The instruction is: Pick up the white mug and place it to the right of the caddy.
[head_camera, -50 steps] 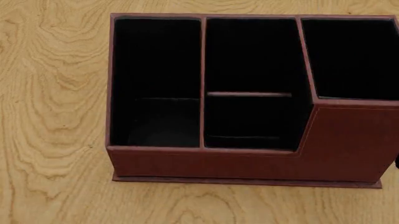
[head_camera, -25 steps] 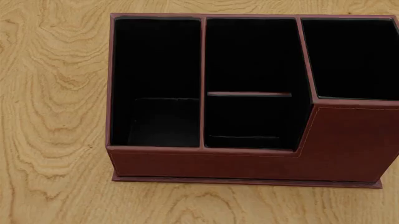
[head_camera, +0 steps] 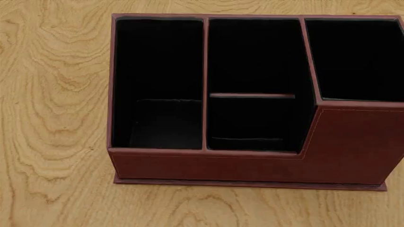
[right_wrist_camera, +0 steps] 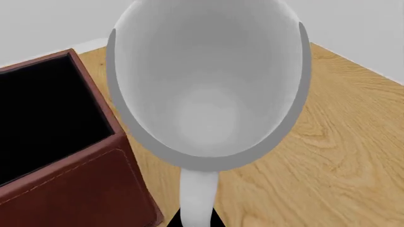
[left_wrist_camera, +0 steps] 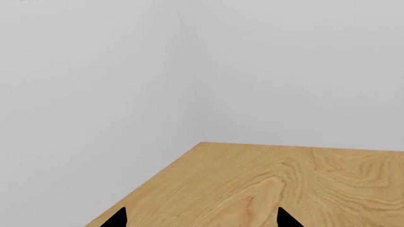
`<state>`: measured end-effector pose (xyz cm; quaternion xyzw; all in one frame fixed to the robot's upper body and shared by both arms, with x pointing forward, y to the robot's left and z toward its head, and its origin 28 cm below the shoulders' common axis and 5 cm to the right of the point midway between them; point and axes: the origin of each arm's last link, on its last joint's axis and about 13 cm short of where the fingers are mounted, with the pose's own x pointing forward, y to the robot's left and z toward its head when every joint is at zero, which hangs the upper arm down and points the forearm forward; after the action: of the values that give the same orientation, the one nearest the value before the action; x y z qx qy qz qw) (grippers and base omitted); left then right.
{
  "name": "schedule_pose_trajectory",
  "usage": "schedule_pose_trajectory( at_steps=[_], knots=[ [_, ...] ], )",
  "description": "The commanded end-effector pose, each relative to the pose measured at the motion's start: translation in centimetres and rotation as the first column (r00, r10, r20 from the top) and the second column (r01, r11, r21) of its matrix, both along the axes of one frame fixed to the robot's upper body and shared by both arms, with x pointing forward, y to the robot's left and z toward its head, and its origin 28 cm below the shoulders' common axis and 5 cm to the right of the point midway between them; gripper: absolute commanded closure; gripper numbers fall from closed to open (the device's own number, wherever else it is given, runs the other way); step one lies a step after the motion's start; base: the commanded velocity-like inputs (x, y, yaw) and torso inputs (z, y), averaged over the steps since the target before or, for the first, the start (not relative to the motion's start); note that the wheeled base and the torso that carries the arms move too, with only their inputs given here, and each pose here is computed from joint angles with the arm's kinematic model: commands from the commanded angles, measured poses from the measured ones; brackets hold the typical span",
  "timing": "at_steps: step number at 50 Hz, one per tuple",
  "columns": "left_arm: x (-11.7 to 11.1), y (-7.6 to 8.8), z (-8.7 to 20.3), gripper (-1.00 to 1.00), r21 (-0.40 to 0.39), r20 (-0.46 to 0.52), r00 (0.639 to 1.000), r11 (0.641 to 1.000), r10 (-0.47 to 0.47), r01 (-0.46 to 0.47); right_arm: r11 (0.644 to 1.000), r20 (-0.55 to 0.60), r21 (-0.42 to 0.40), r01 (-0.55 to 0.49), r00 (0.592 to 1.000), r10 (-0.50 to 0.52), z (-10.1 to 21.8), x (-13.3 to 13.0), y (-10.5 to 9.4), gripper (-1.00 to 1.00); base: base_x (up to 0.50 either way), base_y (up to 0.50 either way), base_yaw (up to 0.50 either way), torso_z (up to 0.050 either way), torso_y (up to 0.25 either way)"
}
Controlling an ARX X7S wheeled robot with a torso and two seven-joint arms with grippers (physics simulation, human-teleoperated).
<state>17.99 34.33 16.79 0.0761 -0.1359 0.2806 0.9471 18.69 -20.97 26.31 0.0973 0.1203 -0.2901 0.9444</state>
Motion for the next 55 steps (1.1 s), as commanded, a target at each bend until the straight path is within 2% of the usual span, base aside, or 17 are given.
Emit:
schedule_pose_trajectory(
  at_steps=[1, 18, 55],
  knots=[
    [0.4, -0.2, 0.1, -1.0, 0.008, -0.005, 1.0, 1.0, -0.007, 0.007, 1.0, 0.077, 0.019, 0.023, 0.997, -0.024, 0.5, 0.3, -0.8, 1.0, 0.0, 0.0, 0.0, 0.0, 0.0],
    [0.6, -0.5, 0.1, -1.0, 0.009, -0.014, 1.0, 1.0, -0.01, 0.01, 0.997, 0.049, 0.075, 0.034, 0.998, -0.038, -1.1, 0.8, -1.1, 1.0, 0.0, 0.0, 0.0, 0.0, 0.001],
    [0.5, -0.4, -0.2, -1.0, 0.006, -0.019, 1.0, 1.0, -0.006, 0.007, 0.989, -0.028, 0.144, 0.039, 0.999, -0.035, -3.9, 2.6, -1.4, 1.0, 0.0, 0.0, 0.0, 0.0, 0.001]
  ],
)
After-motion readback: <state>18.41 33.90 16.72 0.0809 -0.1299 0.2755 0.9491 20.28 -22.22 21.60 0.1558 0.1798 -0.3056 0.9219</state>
